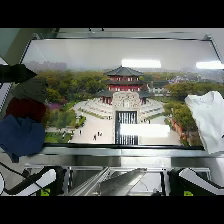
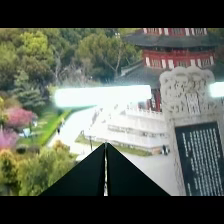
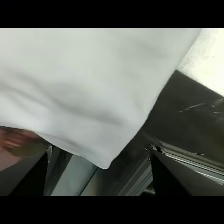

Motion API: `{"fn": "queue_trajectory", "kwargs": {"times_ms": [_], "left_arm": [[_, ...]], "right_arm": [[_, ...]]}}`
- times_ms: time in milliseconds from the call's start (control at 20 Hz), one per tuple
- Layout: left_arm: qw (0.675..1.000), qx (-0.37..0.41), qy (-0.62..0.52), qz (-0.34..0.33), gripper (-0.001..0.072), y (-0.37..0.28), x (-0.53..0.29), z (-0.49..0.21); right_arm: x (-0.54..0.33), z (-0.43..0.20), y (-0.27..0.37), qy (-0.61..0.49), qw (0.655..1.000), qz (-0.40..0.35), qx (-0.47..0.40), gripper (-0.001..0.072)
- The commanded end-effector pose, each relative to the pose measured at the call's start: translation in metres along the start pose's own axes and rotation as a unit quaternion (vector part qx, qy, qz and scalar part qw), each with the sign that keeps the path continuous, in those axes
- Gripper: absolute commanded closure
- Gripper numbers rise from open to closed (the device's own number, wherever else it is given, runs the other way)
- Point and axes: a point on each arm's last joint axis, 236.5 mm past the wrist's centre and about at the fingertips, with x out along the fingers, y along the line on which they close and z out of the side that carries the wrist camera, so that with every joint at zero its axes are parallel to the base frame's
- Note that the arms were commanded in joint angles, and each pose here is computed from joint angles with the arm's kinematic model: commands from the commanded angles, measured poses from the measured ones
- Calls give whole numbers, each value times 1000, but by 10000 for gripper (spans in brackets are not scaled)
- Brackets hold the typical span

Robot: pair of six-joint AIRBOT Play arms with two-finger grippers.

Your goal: Fold the shirts.

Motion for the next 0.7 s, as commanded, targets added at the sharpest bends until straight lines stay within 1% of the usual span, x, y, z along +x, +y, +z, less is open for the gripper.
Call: {"fn": "queue_trajectory", "kwargs": {"times_ms": [0, 100, 150, 200, 250, 300, 350, 400, 500, 550, 650], "left_arm": [[1000, 0, 1, -1, 687, 0, 0, -1], [1000, -1, -2, -5, 688, -2, 0, 1], [1000, -2, -6, -14, 687, -6, 0, 3], [1000, -3, -10, -16, 687, -8, 0, 5], [1000, -3, -12, -22, 688, -10, 0, 5], [1000, -3, -9, -23, 688, -11, 0, 4], [1000, -6, -3, -26, 687, -12, 0, 2], [999, -17, 5, -28, 687, -14, 0, -2], [998, -36, 20, -38, 687, -25, 4, -13], [998, -33, 24, -44, 688, -34, 10, -23], [996, -28, 52, -62, 688, -57, 24, -59]], "right_arm": [[-25, 3, 2, -4, 1000, 5, 0, 5], [-43, 5, 40, -12, 996, 85, -2, 5], [-52, 4, 64, -11, 991, 133, -3, 6], [-63, 5, 93, -12, 980, 199, -2, 13], [-77, 3, 121, -9, 965, 261, -2, 149], [-94, -3, 147, -6, 947, 320, -27, 548], [-106, -12, 164, -4, 933, 354, -57, 683], [-111, -22, 173, 1, 929, 362, -75, 684], [-113, -49, 192, 4, 927, 352, -129, 689], [-113, -67, 205, 2, 921, 352, -166, 689], [-108, -125, 234, 9, 897, 351, -267, 690]]}}
